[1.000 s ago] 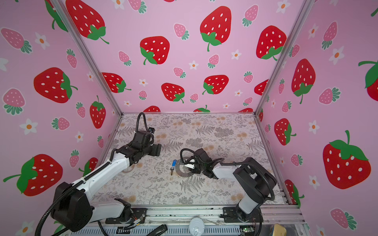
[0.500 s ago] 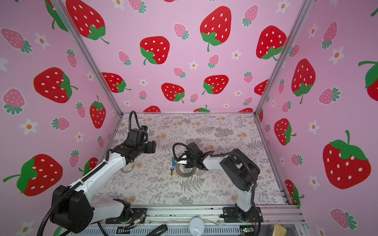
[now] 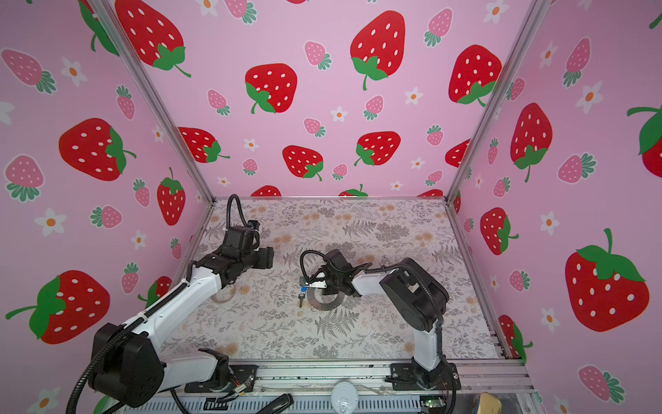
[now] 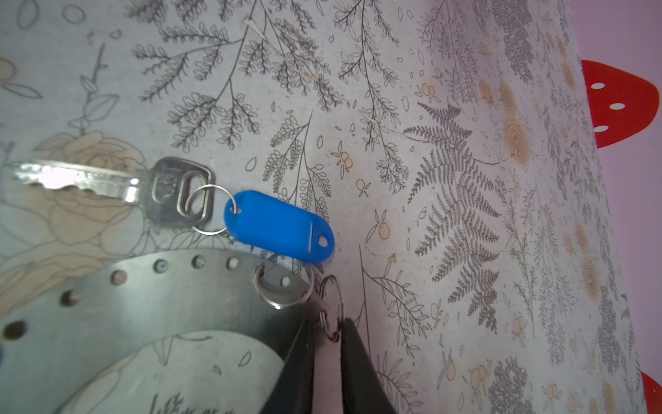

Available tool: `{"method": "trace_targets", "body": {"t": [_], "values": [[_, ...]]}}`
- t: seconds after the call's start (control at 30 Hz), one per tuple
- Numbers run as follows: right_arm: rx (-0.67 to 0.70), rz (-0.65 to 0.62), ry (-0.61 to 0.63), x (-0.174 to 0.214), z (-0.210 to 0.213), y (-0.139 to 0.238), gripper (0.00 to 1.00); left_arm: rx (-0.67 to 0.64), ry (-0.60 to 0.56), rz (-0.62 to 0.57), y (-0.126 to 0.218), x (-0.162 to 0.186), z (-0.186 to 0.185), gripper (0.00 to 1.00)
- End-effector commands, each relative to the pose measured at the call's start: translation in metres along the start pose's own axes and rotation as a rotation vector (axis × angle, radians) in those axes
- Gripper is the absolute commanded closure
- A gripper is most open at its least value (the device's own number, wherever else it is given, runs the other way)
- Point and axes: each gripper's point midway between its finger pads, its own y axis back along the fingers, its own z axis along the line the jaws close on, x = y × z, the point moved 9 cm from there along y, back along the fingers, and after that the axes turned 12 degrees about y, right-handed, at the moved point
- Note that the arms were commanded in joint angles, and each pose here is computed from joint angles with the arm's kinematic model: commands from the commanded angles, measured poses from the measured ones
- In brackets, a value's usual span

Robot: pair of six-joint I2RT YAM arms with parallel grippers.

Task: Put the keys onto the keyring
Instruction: 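Lower the right gripper onto the silver keyring disc edge and grasp it, then lift the disc with the right gripper while the left gripper reaches toward it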

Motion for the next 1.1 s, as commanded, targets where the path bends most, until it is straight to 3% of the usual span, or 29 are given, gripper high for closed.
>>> {"method": "trace_targets", "body": {"t": [0.0,0.23,0.53,0.7,0.9,1.07], "values": [[-0.038,0.003,0.018,0.000,0.005,-0.006,0.82,0.006,0.012,-0.026,0.003,-0.006,-0.001,0.20],[-0.039,0.011,0.003,0.000,0.002,-0.008,0.87,0.012,0.006,-0.031,0.002,-0.005,-0.001,0.21],[-0.055,0.030,-0.014,0.000,0.000,-0.005,1.00,0.023,-0.007,-0.055,0.005,-0.004,-0.001,0.21],[-0.052,0.049,-0.015,-0.002,-0.002,0.006,1.00,0.073,-0.031,-0.085,0.007,-0.002,-0.003,0.23],[-0.084,0.058,-0.034,-0.002,-0.008,0.043,1.00,0.142,-0.093,-0.217,0.020,0.005,-0.010,0.26],[-0.055,-0.036,-0.114,0.002,-0.018,0.083,1.00,0.323,-0.199,-0.386,0.036,0.019,-0.022,0.32]]}}
